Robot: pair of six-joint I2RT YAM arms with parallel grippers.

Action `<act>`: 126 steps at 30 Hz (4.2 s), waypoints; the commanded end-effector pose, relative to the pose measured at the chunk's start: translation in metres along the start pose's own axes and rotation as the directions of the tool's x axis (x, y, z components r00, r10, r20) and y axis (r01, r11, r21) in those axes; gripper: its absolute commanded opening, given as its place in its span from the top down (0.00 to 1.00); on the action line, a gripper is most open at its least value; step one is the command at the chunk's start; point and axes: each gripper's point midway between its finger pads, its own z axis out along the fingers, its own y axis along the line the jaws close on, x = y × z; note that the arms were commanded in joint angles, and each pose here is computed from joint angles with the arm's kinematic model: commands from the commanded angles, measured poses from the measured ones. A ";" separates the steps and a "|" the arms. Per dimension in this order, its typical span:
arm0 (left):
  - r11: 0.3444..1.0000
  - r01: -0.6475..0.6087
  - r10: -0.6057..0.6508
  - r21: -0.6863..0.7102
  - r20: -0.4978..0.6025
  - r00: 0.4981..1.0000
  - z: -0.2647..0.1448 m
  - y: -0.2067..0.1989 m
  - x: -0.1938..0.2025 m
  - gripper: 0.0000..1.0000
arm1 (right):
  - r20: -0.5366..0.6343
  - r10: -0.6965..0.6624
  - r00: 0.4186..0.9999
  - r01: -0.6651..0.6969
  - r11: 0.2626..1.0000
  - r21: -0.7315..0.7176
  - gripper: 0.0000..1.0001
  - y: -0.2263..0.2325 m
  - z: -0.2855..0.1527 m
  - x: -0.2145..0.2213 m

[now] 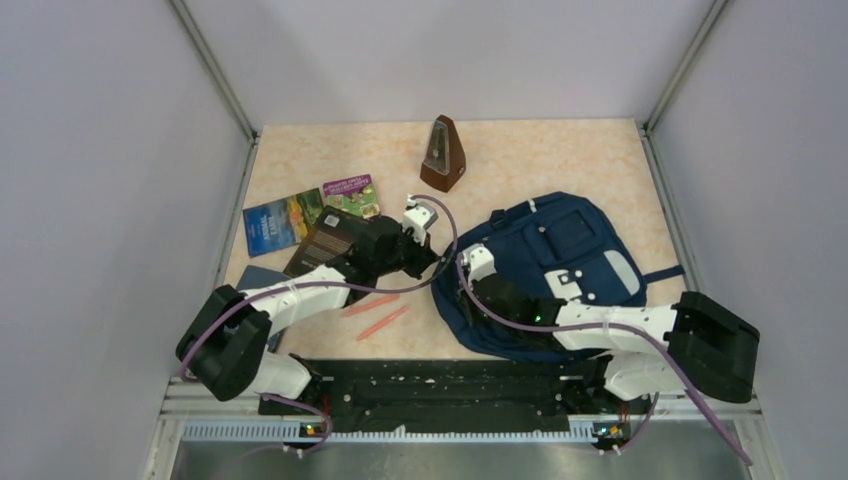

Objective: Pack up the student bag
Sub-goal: Unzip the student bag at the center of the board, then pick up the book from the center of the board.

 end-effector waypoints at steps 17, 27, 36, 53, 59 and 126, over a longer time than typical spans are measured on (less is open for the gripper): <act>0.984 0.067 -0.029 -0.166 0.224 0.974 0.003 0.030 -0.075 1.00 | 0.332 0.128 0.935 -0.046 0.969 -0.243 1.00 0.029 -0.085 -0.100; 0.987 0.099 -0.067 -0.126 0.235 0.970 0.030 0.043 -0.092 1.00 | 0.419 0.144 0.897 -0.019 0.957 -0.289 1.00 0.031 -0.112 -0.124; 0.992 0.081 -0.055 -0.098 0.244 0.968 0.064 0.057 -0.105 1.00 | 0.445 0.152 0.883 -0.004 0.949 -0.315 1.00 0.036 -0.120 -0.136; 0.997 0.081 -0.072 -0.018 0.287 0.955 0.132 0.065 -0.134 1.00 | 0.475 0.162 0.865 -0.018 0.956 -0.294 1.00 0.033 -0.140 -0.166; 0.998 0.068 -0.069 0.015 0.297 0.952 0.149 0.064 -0.141 1.00 | 0.467 0.159 0.870 -0.030 0.962 -0.271 1.00 0.028 -0.141 -0.167; 0.482 0.025 -0.397 -0.876 -0.192 0.898 -0.096 0.181 0.068 0.03 | 0.561 0.297 0.773 -0.315 0.947 -0.067 1.00 -0.114 -0.103 -0.234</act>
